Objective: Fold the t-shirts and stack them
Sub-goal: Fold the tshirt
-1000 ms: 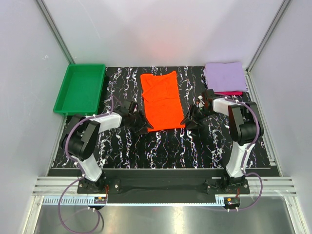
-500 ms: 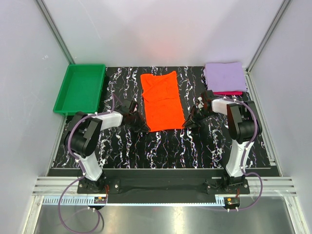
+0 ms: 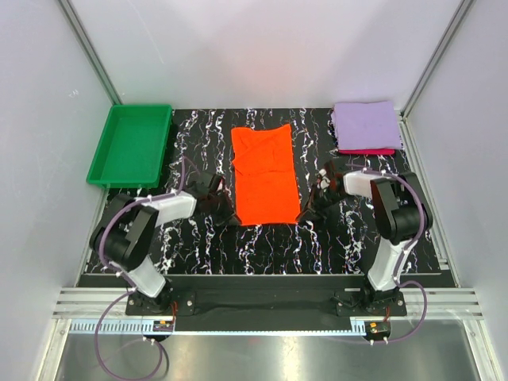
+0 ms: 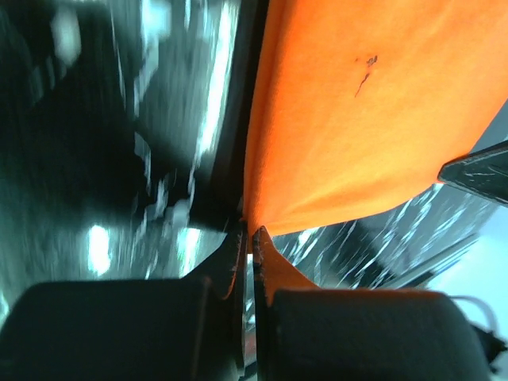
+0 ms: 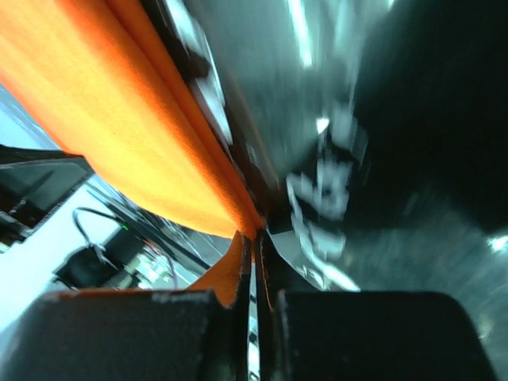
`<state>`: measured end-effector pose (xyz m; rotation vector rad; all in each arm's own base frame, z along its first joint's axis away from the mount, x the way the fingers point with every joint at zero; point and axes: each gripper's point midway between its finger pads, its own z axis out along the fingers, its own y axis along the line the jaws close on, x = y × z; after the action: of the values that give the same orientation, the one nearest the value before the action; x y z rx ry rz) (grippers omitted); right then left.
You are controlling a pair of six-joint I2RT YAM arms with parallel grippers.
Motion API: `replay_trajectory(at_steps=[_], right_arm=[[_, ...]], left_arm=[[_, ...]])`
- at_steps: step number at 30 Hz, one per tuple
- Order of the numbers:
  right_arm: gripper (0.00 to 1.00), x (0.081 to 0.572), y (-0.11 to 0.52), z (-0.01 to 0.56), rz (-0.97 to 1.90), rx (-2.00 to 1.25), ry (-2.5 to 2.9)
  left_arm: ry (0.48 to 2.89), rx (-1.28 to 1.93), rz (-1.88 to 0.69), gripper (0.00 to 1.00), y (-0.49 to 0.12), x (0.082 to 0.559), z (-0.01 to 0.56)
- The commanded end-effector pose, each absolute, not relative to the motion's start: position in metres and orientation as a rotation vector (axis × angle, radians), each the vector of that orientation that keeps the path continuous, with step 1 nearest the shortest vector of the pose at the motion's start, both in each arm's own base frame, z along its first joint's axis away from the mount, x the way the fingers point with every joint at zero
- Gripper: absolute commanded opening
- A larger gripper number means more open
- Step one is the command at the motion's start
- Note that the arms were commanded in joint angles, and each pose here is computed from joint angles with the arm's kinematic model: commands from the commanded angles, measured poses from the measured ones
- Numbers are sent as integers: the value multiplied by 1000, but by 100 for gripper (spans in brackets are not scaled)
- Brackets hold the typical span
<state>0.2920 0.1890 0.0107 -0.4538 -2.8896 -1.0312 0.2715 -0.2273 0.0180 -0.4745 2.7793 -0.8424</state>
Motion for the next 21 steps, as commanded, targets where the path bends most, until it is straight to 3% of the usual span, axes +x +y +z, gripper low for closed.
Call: replay_trajectory(at_steps=[1, 14, 21], right_arm=[[0, 264, 193, 17, -962, -411, -2936], [0, 159, 190, 58, -921, -451, -3002], [0, 183, 191, 110, -977, -393, -3129]], left_arm=[[2809, -394, -715, 0, -214, 242, 18], [2774, -333, -711, 0, -202, 145, 47], [2624, -202, -672, 0, -205, 174, 124]])
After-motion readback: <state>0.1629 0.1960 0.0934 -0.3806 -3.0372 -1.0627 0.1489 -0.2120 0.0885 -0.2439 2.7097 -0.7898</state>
